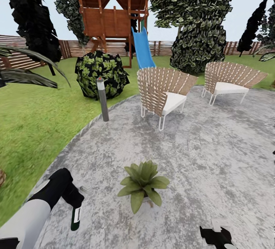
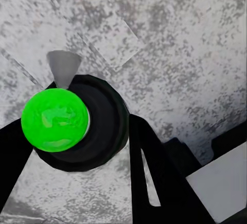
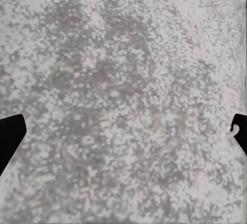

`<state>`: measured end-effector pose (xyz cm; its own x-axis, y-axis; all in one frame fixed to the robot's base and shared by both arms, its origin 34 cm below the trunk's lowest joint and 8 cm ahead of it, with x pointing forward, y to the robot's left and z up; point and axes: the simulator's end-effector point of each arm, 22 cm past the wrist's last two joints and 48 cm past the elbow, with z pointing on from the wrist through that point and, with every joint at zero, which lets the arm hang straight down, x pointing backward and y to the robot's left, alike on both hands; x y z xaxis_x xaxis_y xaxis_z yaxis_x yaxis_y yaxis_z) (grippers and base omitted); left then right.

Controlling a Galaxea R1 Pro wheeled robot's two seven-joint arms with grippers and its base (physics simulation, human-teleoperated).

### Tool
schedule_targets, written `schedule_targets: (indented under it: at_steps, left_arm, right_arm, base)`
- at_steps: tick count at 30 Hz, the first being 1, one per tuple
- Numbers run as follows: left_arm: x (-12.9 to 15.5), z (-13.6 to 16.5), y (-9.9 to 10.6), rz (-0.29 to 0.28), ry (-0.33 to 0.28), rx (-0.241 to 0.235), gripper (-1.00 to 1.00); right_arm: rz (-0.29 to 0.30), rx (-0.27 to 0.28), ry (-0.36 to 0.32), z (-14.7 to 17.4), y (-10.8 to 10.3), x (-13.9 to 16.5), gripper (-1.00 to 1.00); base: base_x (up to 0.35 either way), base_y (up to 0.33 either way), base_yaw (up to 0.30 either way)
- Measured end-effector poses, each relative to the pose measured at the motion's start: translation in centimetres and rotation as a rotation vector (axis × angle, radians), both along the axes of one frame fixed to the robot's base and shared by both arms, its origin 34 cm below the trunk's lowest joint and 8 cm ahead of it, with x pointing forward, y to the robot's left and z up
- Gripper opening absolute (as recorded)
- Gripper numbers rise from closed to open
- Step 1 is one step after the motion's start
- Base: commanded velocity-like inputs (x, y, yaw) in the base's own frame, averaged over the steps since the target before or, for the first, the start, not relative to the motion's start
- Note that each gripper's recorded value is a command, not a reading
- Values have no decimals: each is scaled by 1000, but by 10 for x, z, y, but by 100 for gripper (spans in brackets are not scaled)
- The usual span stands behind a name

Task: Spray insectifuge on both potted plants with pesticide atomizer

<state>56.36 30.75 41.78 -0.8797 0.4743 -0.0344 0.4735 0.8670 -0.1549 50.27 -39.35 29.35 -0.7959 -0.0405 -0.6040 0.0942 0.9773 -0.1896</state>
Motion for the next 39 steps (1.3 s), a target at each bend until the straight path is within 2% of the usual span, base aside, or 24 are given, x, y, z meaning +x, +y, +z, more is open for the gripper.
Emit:
schedule_targets:
  at_steps: [5,23,32,34,39]
  left_arm:
    - [1,-1,6,-1,-10,21,-100]
    - [1,-2,6,0,-11,17,-100]
    - [1,0,5,-3,-15,14,-100]
    - [2,0,4,-18,-24,10,-100]
    - [7,-1,0,-112,-67,-12,-100]
  right_arm:
    - [2,2,0,0,1,1,100]
    - [1,4,0,0,2,1,100]
    - [0,4,-4,2,2,1,100]
    - [1,3,-4,2,1,2,100]
    - [0,1,-6,3,0,2,100]
  base:
    - [153,0,-110]
    - [5,0,-1]
    - [268,99,-206]
    - [315,117,-283]
    - [301,97,-226]
